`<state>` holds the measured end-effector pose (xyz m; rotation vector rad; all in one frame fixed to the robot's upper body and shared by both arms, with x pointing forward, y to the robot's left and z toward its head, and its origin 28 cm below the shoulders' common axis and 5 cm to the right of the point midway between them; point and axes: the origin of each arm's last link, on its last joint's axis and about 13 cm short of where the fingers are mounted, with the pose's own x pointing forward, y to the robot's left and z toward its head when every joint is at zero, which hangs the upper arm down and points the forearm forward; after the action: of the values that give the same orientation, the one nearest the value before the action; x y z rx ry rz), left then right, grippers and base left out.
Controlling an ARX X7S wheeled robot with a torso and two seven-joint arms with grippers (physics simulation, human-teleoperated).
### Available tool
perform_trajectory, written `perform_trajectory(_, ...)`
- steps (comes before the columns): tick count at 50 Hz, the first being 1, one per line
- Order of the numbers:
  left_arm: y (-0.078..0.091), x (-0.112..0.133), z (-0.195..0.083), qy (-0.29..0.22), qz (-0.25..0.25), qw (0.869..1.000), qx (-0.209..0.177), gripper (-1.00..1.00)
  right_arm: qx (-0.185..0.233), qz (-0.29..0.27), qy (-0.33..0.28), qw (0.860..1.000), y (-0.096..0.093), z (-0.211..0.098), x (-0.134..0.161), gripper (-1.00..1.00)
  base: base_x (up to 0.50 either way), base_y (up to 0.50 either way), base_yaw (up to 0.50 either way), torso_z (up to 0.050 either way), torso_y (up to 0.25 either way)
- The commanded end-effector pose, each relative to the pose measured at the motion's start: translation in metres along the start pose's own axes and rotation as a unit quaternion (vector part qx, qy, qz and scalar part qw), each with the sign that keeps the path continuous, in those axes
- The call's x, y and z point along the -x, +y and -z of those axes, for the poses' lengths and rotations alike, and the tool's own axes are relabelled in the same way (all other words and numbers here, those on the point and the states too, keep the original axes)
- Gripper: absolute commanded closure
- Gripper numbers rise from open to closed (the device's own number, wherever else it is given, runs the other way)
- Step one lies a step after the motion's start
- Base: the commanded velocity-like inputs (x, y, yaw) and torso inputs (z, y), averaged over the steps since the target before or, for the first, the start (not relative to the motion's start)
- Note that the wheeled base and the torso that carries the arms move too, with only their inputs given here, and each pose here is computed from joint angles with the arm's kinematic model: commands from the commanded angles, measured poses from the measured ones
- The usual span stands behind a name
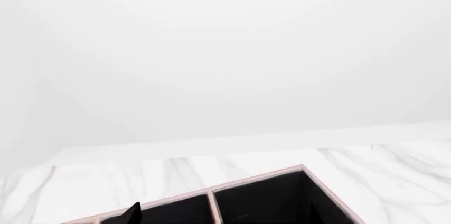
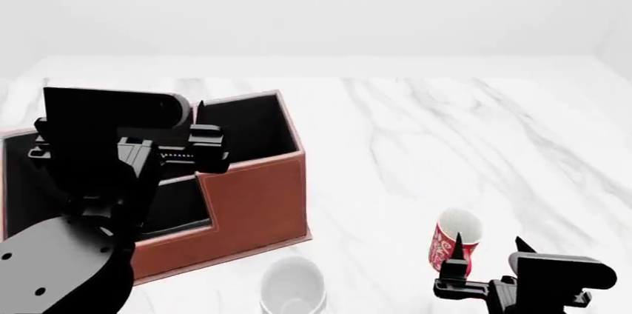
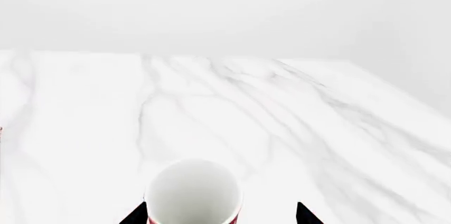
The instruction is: Pick up the red mug and place it to the right of the caddy.
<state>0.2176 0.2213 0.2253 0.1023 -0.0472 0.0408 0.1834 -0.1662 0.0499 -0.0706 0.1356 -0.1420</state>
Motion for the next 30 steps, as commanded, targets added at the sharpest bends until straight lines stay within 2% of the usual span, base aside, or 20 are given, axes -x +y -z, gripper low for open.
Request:
perform_trajectory(1, 0.001, -0.002, -0.001, -0.005, -0.007, 1.000, 0.016, -1.00, 0.005, -0.004, 0.023, 1.000, -0.002, 0.012, 0.002, -1.00, 0.00, 0.00, 0.00, 0.000, 0.000)
perform_trajectory(11, 0.001, -0.003, -0.001, -0.004, -0.007, 1.000, 0.016, -1.00, 0.007, -0.017, 0.046, 0.999, 0.001, 0.024, 0.003, -1.00, 0.00, 0.00, 0.00, 0.000, 0.000)
perform_trajectory(30, 0.002, -0.003, 0.001, -0.002, -0.009, 1.000, 0.017, -1.00, 0.011, -0.019, 0.057, 0.998, 0.003, 0.029, 0.003, -1.00, 0.00, 0.00, 0.00, 0.000, 0.000)
